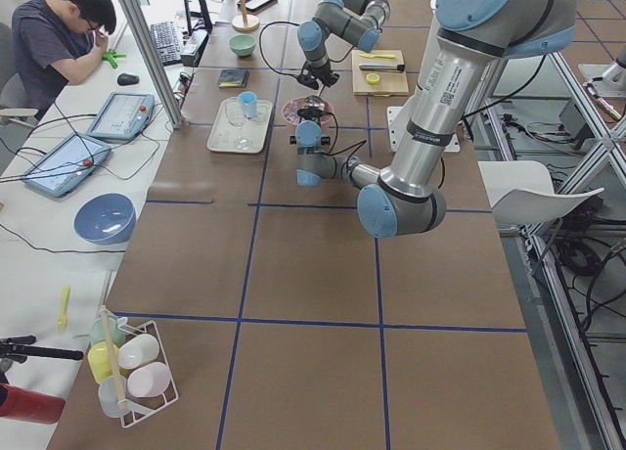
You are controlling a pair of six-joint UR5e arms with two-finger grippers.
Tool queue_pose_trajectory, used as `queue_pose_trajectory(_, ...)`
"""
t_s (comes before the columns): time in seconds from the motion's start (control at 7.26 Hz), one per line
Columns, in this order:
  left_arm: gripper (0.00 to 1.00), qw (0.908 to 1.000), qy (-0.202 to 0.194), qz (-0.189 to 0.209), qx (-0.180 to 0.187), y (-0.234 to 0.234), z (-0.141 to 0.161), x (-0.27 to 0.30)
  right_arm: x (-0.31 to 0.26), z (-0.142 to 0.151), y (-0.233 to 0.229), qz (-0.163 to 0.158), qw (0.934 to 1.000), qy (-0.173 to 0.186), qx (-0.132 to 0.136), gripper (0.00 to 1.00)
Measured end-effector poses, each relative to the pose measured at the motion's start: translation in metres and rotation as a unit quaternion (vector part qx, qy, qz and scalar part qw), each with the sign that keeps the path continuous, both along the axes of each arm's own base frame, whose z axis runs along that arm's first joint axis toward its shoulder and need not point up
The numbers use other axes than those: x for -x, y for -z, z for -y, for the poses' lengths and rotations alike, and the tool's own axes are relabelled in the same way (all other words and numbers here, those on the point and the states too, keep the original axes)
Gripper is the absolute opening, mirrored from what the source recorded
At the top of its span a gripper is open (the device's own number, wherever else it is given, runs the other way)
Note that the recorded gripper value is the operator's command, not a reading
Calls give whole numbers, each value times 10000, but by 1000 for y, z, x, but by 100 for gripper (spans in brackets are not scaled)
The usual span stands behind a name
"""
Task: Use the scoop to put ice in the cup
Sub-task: 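Dig the scoop into the ice with the right gripper while left holds bowl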
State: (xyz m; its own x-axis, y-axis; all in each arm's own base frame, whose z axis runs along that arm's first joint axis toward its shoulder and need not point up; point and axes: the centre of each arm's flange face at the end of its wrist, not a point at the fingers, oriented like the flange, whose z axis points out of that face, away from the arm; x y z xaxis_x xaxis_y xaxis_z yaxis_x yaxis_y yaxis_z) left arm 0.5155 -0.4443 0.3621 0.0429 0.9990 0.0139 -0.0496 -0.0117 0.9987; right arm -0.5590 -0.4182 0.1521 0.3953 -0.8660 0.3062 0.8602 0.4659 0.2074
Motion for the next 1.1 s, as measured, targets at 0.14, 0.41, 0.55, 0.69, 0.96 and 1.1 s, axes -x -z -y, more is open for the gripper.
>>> queue_pose_trajectory(0.14,100,10000,0,0,0,0,0,0,2,-1,-2,78,10000,-40,-35,0)
queue_pose_trajectory(0.41,100,10000,0,0,0,0,0,0,2,-2,-12,301,9993,-171,-125,0)
queue_pose_trajectory(0.55,100,10000,0,0,0,0,0,0,-4,-5,-17,431,9987,-222,-177,0)
queue_pose_trajectory(0.69,100,10000,0,0,0,0,0,0,-12,-10,-19,565,9978,-256,-232,0)
queue_pose_trajectory(0.96,100,10000,0,1,1,0,0,0,-23,-17,-22,837,9953,-376,-321,0)
queue_pose_trajectory(1.1,100,10000,0,2,1,0,0,0,-27,-19,-24,956,9938,-439,-353,0)
